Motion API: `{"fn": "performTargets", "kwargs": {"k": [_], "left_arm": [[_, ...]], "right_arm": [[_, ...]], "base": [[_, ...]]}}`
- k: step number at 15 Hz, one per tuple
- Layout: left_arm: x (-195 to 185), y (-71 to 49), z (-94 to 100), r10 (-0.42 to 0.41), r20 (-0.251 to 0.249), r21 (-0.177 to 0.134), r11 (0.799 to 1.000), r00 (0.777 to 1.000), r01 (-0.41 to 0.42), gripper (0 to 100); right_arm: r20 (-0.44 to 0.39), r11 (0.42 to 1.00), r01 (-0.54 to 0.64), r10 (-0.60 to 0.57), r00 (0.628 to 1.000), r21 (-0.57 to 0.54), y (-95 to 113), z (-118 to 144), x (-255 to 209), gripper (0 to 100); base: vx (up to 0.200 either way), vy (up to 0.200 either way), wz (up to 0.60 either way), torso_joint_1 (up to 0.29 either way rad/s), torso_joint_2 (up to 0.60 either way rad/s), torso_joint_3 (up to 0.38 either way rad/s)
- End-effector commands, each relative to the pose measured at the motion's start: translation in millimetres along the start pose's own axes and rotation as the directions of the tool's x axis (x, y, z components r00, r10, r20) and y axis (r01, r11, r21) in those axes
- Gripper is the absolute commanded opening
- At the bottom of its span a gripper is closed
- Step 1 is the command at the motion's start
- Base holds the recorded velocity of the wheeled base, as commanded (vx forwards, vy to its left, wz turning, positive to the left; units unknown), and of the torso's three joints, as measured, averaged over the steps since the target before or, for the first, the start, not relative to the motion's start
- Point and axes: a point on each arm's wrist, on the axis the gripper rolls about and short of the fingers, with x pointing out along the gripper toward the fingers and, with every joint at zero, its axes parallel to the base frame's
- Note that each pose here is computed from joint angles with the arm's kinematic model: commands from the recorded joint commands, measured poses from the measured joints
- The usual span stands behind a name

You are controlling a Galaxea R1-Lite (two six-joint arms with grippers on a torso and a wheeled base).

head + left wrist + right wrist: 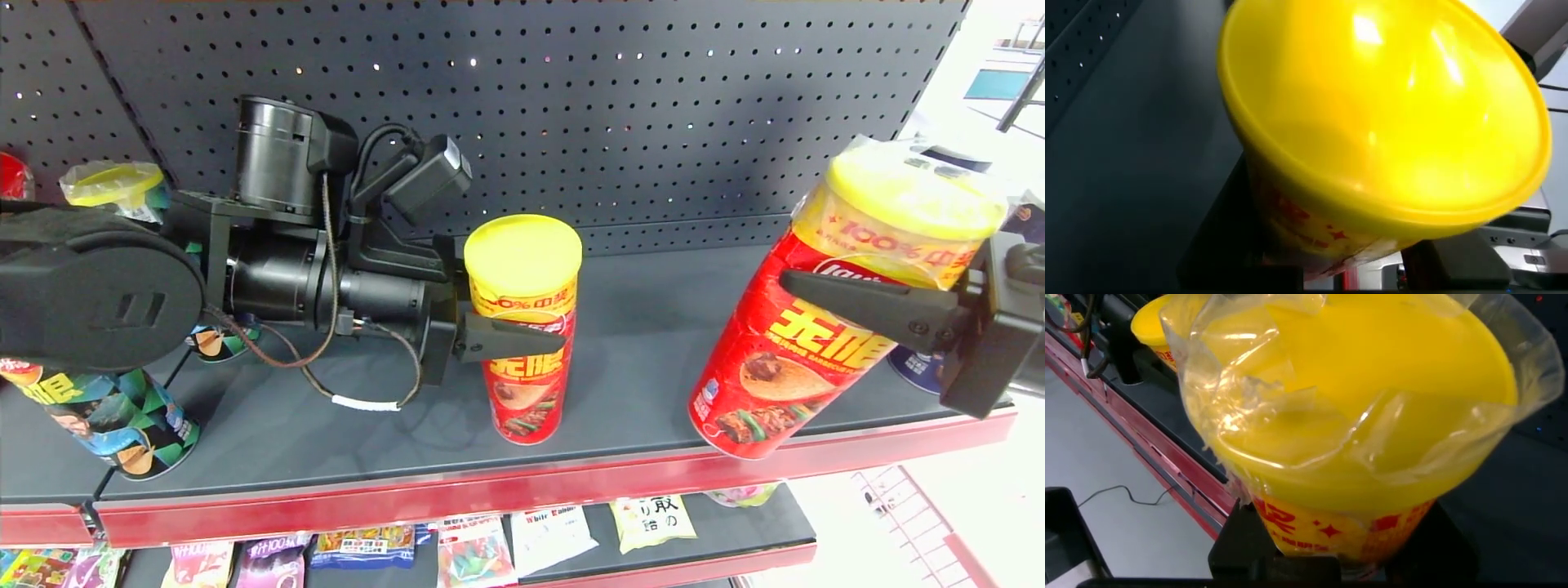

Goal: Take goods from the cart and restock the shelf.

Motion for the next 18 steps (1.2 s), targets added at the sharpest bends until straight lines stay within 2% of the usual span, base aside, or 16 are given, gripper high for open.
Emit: {"fn": "performTargets", "kwargs": {"k": [1, 3, 4, 10, 15, 18], "left_arm": [[-2.0, -1.9, 1.9, 0.001, 0.005, 0.003, 1.000, 1.000, -0.001, 0], [-4.1, -3.6, 3.9, 0.003, 0.010, -0.011, 1.000, 1.000, -0.003, 0], [-4.9, -4.1, 5.2, 0.006, 0.012, -0.038, 0.999, 1.000, -0.005, 0], [-4.6, -5.0, 1.3, 0.008, 0.001, -0.056, 0.998, 1.000, -0.008, 0], [-5.4, -10.0, 0.8, 0.001, -0.002, -0.059, 0.998, 1.000, -0.001, 0], [-7.4, -11.7, 4.3, 0.003, 0.007, -0.096, 0.995, 1.000, -0.002, 0]], "right_arm": [[-0.001, 1.000, -0.001, 0.001, 1.000, 0.000, 0.1, -0.4, 0.1, 0], [-0.001, 1.000, -0.001, 0.001, 1.000, 0.000, 0.1, -0.4, 0.1, 0], [-0.001, 1.000, -0.001, 0.001, 1.000, 0.000, 0.1, -0.4, 0.1, 0], [0.000, 1.000, -0.001, 0.001, 1.000, -0.001, 0.3, -0.3, -0.7, 0], [-0.004, 1.000, -0.001, 0.001, 1.000, 0.000, 0.4, -1.7, -0.6, 0], [-0.004, 1.000, -0.001, 0.001, 1.000, 0.000, 0.4, -1.7, -0.6, 0]], "base": [[0.000, 0.000, 0.00, 0.000, 0.00, 0.000], [0.000, 0.000, 0.00, 0.000, 0.00, 0.000], [0.000, 0.000, 0.00, 0.000, 0.00, 0.000], [0.000, 0.000, 0.00, 0.000, 0.00, 0.000], [0.000, 0.000, 0.00, 0.000, 0.00, 0.000], [0.000, 0.000, 0.00, 0.000, 0.00, 0.000]]}}
